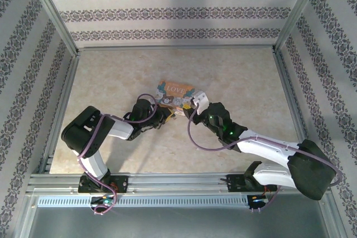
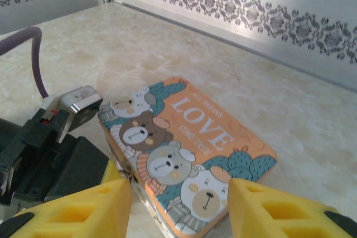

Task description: Unlock the padlock with the key

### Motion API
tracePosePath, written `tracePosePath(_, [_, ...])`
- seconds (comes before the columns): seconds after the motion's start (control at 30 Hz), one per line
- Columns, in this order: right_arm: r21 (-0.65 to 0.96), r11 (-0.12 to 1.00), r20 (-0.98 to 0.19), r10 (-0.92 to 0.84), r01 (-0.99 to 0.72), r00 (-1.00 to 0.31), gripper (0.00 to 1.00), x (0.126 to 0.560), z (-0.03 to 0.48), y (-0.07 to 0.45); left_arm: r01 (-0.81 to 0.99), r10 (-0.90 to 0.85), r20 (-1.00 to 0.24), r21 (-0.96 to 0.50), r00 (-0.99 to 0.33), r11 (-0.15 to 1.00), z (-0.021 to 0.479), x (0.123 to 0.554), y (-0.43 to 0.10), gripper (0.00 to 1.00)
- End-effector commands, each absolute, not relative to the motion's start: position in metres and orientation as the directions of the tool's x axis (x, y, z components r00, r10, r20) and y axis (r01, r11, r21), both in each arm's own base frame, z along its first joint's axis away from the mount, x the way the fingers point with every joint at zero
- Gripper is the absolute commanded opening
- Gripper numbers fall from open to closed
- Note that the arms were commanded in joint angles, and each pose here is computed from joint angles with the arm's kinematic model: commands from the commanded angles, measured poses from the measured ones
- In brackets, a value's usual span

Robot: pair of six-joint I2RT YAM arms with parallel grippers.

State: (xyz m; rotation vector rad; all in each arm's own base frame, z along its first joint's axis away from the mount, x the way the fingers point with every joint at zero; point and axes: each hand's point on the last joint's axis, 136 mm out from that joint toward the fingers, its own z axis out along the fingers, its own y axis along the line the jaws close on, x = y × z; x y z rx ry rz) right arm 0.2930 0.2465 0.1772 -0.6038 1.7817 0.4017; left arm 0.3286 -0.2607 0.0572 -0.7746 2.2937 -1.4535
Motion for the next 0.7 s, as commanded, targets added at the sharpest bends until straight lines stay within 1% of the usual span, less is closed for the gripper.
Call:
tracePosePath(0.0, [0.044,0.821,-0.952,-0.139,-0.569,-0.274,0.49,0.291,0.173,0.239,-0.249,-0.576,0.025,-0.916,-0.817,0.314,0.058,0.323,-0.267,0.1])
tracePosePath(0.03, [0.057,0.825,-0.95,-0.128,-0.563,-0.283,0.5,0.291,0.174,0.237,-0.248,-0.576,0.019,-0.914,-0.818,0.322,0.057,0.322,-0.266,0.16])
tracePosePath(0.1, [0.079,0.832,-0.946,-0.111,-0.55,-0.304,0.52,0.292,0.174,0.232,-0.244,-0.574,0.003,-0.907,-0.819,0.343,0.058,0.321,-0.264,0.23])
tracePosePath(0.27, [0.125,0.843,-0.939,-0.069,-0.524,-0.336,0.58,0.295,0.182,0.223,-0.221,-0.579,-0.066,-0.884,-0.813,0.412,0.071,0.314,-0.252,0.45])
tracePosePath(0.37, [0.166,0.847,-0.932,-0.033,-0.505,-0.361,0.62,0.297,0.188,0.216,-0.216,-0.585,-0.095,-0.873,-0.805,0.438,0.079,0.308,-0.242,0.53])
tracePosePath(0.5, [0.269,0.848,-0.902,0.055,-0.456,-0.429,0.69,0.301,0.192,0.206,-0.203,-0.592,-0.147,-0.851,-0.792,0.484,0.089,0.3,-0.228,0.58])
tracePosePath(0.6, [0.385,0.829,-0.859,0.161,-0.406,-0.486,0.77,0.305,0.194,0.196,-0.167,-0.569,-0.25,-0.797,-0.784,0.581,0.104,0.298,-0.209,0.64])
tracePosePath(0.67, [0.464,0.805,-0.816,0.225,-0.371,-0.532,0.82,0.307,0.191,0.191,-0.143,-0.548,-0.328,-0.747,-0.77,0.649,0.116,0.3,-0.192,0.71])
